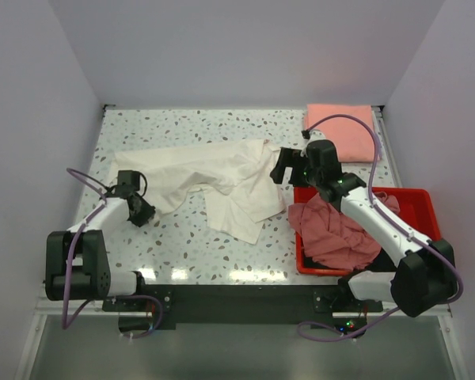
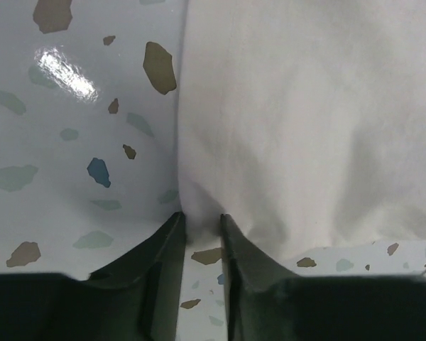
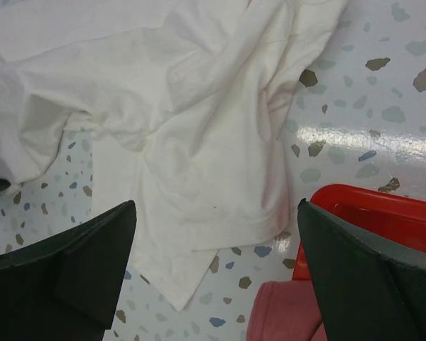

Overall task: Fold and stack the t-shirts
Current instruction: Flatten the tshirt out

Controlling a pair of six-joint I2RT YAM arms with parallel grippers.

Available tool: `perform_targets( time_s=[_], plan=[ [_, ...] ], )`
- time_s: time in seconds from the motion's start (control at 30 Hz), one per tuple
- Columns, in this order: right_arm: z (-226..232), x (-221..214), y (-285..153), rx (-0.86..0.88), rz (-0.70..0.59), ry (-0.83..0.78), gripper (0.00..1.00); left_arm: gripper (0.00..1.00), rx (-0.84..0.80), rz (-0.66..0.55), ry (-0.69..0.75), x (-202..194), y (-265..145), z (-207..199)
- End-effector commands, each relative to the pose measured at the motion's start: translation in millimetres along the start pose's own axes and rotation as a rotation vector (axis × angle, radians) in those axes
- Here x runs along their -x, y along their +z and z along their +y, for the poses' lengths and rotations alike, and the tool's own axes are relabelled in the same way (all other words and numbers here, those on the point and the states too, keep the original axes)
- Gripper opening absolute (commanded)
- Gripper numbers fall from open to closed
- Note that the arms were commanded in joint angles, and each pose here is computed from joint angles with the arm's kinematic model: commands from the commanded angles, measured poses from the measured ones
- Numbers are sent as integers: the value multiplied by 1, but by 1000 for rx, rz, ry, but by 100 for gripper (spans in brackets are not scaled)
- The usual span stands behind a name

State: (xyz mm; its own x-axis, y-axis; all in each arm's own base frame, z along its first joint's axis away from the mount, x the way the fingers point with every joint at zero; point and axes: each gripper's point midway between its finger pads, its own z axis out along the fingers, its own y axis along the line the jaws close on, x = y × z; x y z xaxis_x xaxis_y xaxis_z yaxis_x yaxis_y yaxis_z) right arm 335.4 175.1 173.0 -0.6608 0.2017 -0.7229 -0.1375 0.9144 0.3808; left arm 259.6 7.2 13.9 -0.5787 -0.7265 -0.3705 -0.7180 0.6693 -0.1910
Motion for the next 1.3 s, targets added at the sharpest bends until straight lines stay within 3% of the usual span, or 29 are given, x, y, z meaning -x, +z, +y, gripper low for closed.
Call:
perform_targets(
  time_s=[0.0,0.1,0.4,0.63,0.83,0.97,1.13,1.27],
  plan=[
    [0,4,2,-10,-11,10,99,23,28,39,21,-15,5,6],
    [-5,5,2,-31,-16,8,99,0,28,37,23,-14,5,4],
    [12,-1,5,63,28,-81,99,0,78,-90,-2,15,-8,13],
    [47,-26,9,48,94,-282,99,0,105,-145,-172,45,-5,35],
    [58,-57,19,-9,189,-349,99,0,125,-216,-327,82,-10,65],
    [48,-69,24,-91,240,-378,99,0,113,-214,-450,99,-9,90],
    [33,-76,23,-166,280,-392,98,0,95,-227,-488,110,-8,98],
    [30,-93,26,-158,342,-407,90,0,87,-239,-498,113,-12,98]
  ],
)
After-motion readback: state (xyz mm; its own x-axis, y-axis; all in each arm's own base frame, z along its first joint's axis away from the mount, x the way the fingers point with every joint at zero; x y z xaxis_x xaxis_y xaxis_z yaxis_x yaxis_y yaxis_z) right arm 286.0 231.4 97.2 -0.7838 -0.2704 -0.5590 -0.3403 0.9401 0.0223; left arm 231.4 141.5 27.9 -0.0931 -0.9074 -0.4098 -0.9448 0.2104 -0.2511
